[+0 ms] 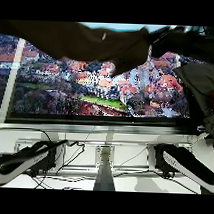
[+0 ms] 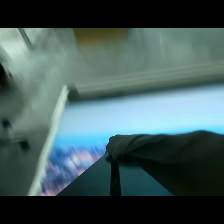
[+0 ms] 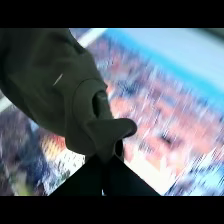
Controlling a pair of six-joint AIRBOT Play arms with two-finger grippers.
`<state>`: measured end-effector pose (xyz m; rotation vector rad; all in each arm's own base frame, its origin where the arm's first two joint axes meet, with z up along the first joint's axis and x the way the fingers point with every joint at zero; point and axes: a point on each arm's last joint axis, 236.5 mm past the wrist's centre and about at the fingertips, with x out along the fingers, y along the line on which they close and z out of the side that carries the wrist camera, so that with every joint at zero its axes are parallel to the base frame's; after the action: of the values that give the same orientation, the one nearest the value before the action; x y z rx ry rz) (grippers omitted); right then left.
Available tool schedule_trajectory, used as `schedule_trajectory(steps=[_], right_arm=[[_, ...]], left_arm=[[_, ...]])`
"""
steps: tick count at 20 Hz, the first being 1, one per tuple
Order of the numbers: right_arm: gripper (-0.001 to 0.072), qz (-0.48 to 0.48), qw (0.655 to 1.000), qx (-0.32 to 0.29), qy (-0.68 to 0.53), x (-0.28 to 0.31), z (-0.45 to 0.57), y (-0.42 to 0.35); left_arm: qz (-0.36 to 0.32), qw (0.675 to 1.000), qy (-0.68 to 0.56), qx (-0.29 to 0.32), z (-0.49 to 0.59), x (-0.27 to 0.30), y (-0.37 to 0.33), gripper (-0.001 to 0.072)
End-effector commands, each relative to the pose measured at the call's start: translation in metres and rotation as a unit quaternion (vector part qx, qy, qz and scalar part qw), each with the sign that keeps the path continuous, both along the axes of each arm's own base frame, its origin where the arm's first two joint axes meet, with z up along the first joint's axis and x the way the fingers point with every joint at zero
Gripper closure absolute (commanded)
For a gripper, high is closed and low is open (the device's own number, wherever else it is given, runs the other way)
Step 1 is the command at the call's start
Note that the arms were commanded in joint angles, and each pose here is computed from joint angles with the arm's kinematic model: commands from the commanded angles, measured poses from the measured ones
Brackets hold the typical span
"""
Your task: Fold the clothes and pants, and hang the long-sleeved shirts on hangers.
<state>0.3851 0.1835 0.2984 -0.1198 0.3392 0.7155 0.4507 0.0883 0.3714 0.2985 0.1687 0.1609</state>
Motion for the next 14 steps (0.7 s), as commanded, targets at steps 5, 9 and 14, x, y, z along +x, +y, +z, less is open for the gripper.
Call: schedule_trajectory(steps=[5, 9, 14], right_arm=[[0.0697, -0.013, 0.983, 0.045, -0.180, -0.101, 0.136, -0.021], [0.0698, -0.026, 0.987, 0.087, -0.129, -0.112, 0.132, -0.023], [0.0698, -0.079, 0.995, -0.007, 0.064, -0.044, -0.014, -0.038]], left_arm=[[0.032, 0.981, -0.186, 0.041, 0.129, -0.095, 0.004, 0.0691], [0.040, 0.992, -0.114, 0.023, 0.087, -0.072, 0.017, 0.0691], [-0.028, 0.980, 0.185, -0.061, -0.114, 0.019, -0.015, 0.0691]])
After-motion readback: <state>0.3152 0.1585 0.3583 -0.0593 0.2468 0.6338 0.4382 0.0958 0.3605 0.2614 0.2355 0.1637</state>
